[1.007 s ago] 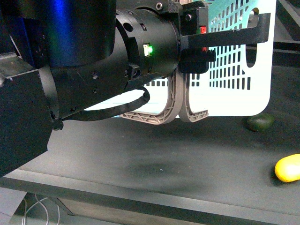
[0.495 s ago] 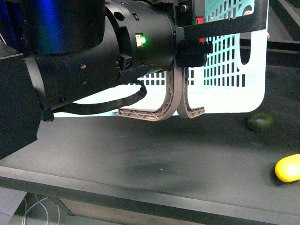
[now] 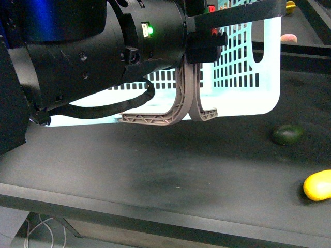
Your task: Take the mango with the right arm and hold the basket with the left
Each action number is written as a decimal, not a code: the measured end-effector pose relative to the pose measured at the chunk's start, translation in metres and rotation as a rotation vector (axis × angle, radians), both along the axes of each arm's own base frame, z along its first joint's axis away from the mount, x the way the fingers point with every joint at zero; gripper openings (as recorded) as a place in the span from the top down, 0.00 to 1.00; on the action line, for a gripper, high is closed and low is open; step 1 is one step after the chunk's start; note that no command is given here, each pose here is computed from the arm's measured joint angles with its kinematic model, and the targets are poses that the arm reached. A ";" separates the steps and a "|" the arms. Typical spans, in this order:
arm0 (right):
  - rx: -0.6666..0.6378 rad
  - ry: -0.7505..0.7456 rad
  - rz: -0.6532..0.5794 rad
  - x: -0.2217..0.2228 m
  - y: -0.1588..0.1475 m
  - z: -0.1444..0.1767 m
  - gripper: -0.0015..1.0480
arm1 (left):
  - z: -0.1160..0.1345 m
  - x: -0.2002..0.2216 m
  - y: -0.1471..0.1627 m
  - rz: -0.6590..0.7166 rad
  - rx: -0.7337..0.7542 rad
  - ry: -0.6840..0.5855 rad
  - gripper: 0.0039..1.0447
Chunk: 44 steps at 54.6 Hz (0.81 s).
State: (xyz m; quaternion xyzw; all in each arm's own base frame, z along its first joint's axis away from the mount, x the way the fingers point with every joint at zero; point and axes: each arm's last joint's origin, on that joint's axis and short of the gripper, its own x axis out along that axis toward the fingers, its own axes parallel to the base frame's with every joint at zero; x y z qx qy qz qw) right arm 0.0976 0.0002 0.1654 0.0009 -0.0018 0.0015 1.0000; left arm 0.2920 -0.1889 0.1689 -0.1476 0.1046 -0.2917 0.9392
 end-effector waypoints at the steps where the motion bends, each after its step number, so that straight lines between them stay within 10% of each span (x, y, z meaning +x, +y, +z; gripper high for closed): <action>1: 0.000 0.000 0.000 0.000 0.000 0.000 0.08 | 0.000 0.000 0.000 0.000 0.000 0.000 0.95; 44: 0.000 0.000 0.000 0.000 0.000 0.000 0.08 | 0.000 0.000 0.000 -0.005 0.000 0.000 0.95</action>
